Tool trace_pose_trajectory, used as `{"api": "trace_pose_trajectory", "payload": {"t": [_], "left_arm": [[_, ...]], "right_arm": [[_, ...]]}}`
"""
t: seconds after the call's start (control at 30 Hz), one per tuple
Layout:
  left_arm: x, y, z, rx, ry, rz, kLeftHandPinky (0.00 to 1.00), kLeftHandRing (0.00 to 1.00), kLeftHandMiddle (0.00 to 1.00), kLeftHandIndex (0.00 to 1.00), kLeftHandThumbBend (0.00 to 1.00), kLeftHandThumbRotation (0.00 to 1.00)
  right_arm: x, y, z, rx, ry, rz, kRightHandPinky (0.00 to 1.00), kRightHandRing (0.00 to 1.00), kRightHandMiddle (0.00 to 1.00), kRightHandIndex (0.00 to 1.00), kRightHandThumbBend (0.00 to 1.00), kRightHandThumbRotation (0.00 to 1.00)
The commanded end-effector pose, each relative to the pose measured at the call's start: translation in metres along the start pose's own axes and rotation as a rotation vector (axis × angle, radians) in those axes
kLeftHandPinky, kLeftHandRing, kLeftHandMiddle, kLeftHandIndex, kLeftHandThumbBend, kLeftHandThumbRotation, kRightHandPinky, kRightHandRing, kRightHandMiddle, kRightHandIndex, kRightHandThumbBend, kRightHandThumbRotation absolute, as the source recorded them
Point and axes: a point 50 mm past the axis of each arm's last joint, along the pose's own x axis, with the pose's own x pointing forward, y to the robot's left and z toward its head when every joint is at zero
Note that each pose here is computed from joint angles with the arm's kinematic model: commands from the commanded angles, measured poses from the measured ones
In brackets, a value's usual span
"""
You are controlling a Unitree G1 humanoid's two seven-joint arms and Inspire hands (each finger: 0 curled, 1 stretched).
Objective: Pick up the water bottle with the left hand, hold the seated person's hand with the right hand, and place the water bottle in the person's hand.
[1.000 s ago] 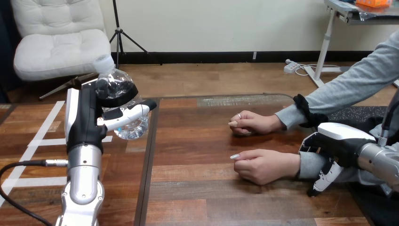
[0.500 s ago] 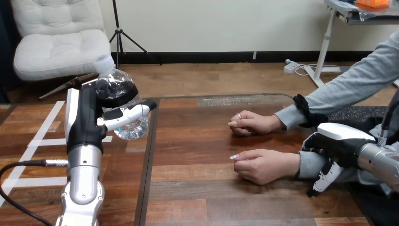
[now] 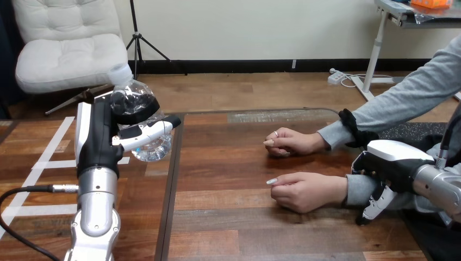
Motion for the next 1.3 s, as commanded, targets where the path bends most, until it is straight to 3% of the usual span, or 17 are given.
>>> {"api": "trace_pose_trajectory", "payload": {"t": [0.0,0.5,0.73,1.27], "left_arm": [[0.01,0.007,0.028,-0.022,-0.124,0.033,0.32,0.37,0.41,0.41,0.75,0.0],[0.01,0.007,0.028,-0.018,-0.132,0.031,0.32,0.37,0.41,0.41,0.75,0.0],[0.01,0.007,0.028,-0.022,-0.133,0.029,0.32,0.38,0.41,0.41,0.75,0.0],[0.01,0.007,0.027,-0.027,-0.122,0.031,0.32,0.38,0.41,0.41,0.75,0.0]], "right_arm": [[-0.001,-0.025,0.003,-0.064,-0.007,-0.075,0.24,0.31,0.41,0.47,1.0,0.06],[0.002,-0.023,0.009,-0.058,-0.021,-0.117,0.16,0.24,0.33,0.41,0.98,0.03],[0.002,-0.021,0.011,-0.037,-0.043,-0.16,0.15,0.21,0.31,0.39,0.96,0.01],[0.004,-0.021,0.016,0.004,-0.055,-0.226,0.17,0.23,0.31,0.36,0.9,0.0]]}}
